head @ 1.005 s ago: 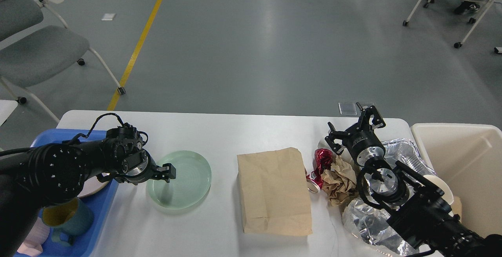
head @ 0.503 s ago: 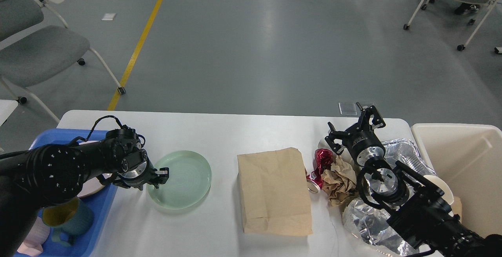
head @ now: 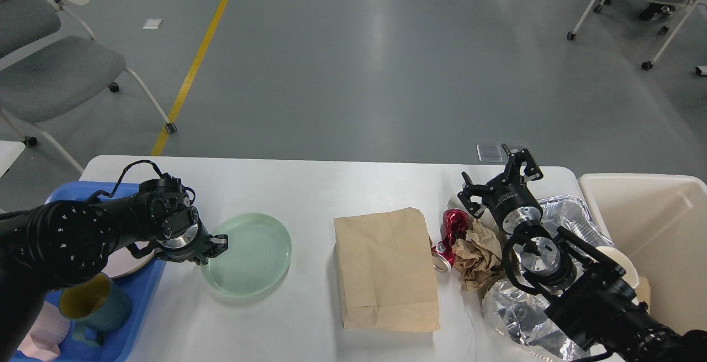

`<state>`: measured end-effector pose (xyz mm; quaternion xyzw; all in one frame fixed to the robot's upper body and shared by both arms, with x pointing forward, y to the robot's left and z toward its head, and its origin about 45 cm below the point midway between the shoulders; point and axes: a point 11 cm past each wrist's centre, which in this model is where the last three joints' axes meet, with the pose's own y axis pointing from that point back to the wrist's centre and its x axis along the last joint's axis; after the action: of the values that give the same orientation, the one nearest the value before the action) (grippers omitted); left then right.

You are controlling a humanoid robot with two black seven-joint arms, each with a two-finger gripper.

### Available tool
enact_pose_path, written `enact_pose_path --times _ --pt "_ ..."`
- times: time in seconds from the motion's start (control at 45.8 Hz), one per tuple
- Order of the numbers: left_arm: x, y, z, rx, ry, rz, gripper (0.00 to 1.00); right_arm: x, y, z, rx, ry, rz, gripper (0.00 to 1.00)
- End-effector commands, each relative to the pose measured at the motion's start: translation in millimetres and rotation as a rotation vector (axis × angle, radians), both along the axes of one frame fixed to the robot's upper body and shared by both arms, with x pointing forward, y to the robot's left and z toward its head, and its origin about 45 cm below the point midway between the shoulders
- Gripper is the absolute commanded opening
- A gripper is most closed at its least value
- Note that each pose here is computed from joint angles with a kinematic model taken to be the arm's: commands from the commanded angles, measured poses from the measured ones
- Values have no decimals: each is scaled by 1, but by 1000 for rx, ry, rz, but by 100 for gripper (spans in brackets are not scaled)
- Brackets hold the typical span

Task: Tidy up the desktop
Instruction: 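Grip the edge of the pale green plate with the left gripper, then lift the green plate and set it on the pink plate in the tray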

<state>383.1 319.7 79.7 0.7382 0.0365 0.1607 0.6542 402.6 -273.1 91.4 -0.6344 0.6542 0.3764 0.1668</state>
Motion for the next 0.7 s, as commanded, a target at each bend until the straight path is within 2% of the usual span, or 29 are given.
enact_pose_path --times 0.0,0.175,0.35,0.677 --pt "-3 6 -2 5 3 10 2 0 0 0 0 0 0 100" --pt "-6 6 -6 3 11 12 0 0 0 0 0 0 0 100" --pt "2 8 4 -3 -9 21 0 0 0 0 0 0 0 100" --pt "44 19 76 -32 -65 36 0 0 0 0 1 -1 1 100"
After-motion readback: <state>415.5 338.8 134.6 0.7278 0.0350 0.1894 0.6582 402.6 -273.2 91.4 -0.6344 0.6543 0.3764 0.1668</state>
